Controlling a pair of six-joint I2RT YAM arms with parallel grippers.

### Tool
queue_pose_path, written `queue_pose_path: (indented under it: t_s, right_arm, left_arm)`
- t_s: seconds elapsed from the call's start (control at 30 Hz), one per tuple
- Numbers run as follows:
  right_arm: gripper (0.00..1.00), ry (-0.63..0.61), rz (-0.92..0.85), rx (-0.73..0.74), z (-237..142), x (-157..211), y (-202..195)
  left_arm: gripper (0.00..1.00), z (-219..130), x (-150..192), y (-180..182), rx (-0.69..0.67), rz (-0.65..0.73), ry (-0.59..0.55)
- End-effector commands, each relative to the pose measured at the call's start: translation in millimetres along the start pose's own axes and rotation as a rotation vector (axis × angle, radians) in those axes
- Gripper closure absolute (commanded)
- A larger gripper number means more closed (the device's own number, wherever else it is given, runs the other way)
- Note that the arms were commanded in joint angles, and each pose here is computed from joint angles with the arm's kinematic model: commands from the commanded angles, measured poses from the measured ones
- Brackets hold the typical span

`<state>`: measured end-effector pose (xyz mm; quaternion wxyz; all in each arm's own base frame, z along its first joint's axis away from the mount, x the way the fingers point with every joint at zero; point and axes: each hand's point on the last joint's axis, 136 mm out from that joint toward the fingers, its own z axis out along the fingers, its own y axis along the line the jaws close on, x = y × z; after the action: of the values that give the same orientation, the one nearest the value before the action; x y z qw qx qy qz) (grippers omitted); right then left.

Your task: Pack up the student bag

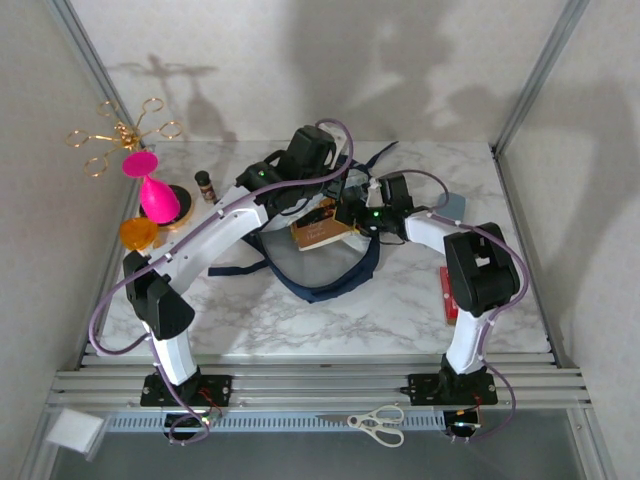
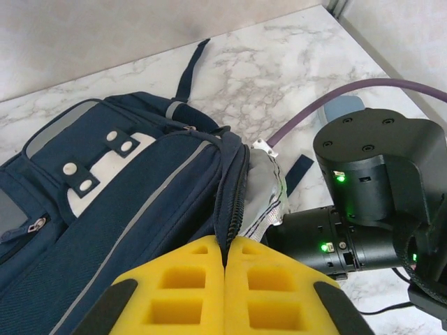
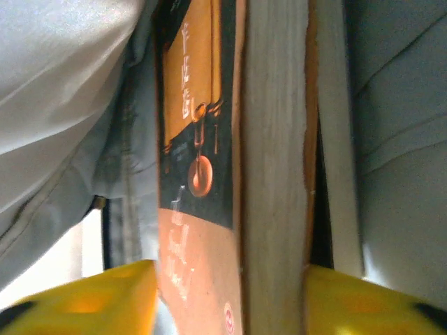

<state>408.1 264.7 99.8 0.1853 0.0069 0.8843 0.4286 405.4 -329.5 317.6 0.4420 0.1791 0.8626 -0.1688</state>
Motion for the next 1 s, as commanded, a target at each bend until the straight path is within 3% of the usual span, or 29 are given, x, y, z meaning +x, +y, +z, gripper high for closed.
queue_pose_path:
  t_s: [0.0,0.2,0.4,0.5,0.63,0.8,0.97]
  right_arm:
    - [0.34,-0.058,-0.068,0.136,-24,-5,-7]
    - [0.33,-0.028,-0.094,0.287,-45,53,-16]
    - [0.56,0.044,-0.12,0.299,-14,88,-14]
    - [0.69,0.024,-0.127,0.287,8,74,-13]
    - [0.79,-0.11,-0.176,0.276,24,30,-3]
    - [0.84,-0.173,-0.213,0.29,37,2,-4]
    - [0.83,-0.166,-0.247,0.226,-3,25,2]
  left_arm:
    - [1.0,-27,-60,-6,0.01,-0.063,-0.214]
    - [1.0,-22,-57,-9,0.024,-0.067,-0.206]
    - [1.0,-17,-48,-15,0.06,-0.085,-0.181]
    - [1.0,-17,-46,-17,0.074,-0.104,-0.176]
    - [1.0,-18,-42,-24,0.095,-0.139,-0.171]
    - [1.0,-14,-35,-37,0.135,-0.213,-0.181]
    - [1.0,-8,-40,-39,0.141,-0.283,-0.209]
